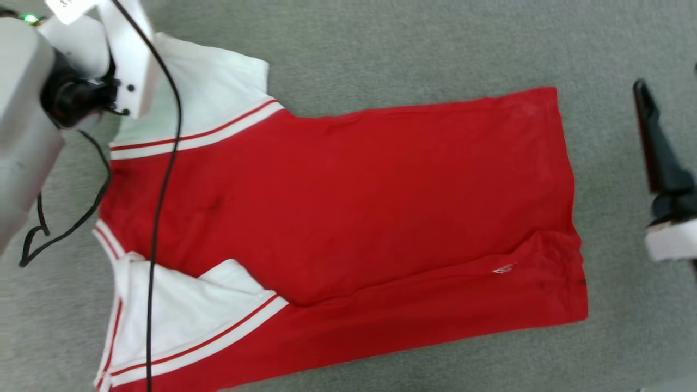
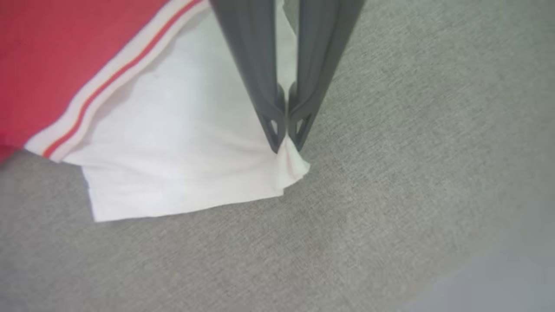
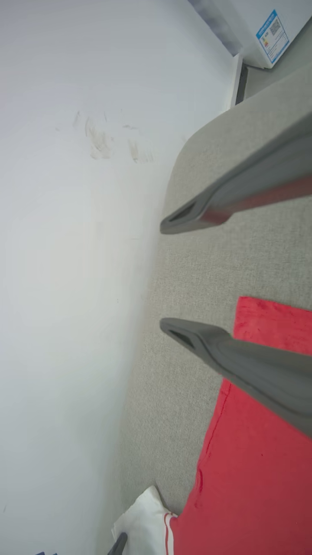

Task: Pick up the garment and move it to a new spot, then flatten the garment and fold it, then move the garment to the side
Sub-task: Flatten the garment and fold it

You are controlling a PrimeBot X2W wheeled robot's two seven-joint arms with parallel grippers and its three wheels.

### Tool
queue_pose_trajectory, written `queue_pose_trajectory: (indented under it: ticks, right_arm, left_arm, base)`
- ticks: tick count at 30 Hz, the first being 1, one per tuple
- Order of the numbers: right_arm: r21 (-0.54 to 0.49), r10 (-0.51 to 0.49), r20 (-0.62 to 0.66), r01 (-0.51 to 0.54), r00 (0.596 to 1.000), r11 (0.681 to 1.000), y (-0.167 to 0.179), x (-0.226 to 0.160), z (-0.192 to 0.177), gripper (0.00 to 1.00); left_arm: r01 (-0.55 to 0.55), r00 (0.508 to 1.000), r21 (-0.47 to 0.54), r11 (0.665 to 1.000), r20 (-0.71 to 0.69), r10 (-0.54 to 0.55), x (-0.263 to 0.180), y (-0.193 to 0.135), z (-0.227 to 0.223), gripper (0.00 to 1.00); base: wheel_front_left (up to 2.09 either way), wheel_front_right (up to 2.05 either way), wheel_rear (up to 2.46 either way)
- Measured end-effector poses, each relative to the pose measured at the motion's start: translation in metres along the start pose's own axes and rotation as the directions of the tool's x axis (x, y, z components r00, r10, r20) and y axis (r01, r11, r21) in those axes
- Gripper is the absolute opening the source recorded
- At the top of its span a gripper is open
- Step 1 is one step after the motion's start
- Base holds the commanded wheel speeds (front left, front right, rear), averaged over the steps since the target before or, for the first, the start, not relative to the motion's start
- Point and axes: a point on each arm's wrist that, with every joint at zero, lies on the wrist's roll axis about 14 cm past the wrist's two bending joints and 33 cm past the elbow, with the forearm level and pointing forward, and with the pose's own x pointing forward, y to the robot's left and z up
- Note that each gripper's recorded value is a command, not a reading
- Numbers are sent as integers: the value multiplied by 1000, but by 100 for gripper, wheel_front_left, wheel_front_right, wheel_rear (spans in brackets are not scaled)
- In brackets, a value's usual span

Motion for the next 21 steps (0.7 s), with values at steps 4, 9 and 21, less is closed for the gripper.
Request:
queue_pose_trajectory:
  ticks: [4, 9, 21]
  right_arm:
    - [-38, 96, -105, -100, 990, 994, 2, 28, 16, 100]
    - [-26, 157, -344, -176, 926, 984, 7, 35, -13, 100]
    - [32, 189, -799, -274, 570, 961, 15, 36, -95, 100]
  left_arm:
    - [-1, 992, 67, 998, 127, -8, -33, -10, 13, 0]
    - [-18, 985, 91, 996, 174, 2, -53, -9, 10, 0]
    - [-10, 951, 92, 996, 308, -19, -74, -16, 7, 0]
  base:
    - [0, 0, 0]
    - [0, 0, 0]
    - [0, 0, 0]
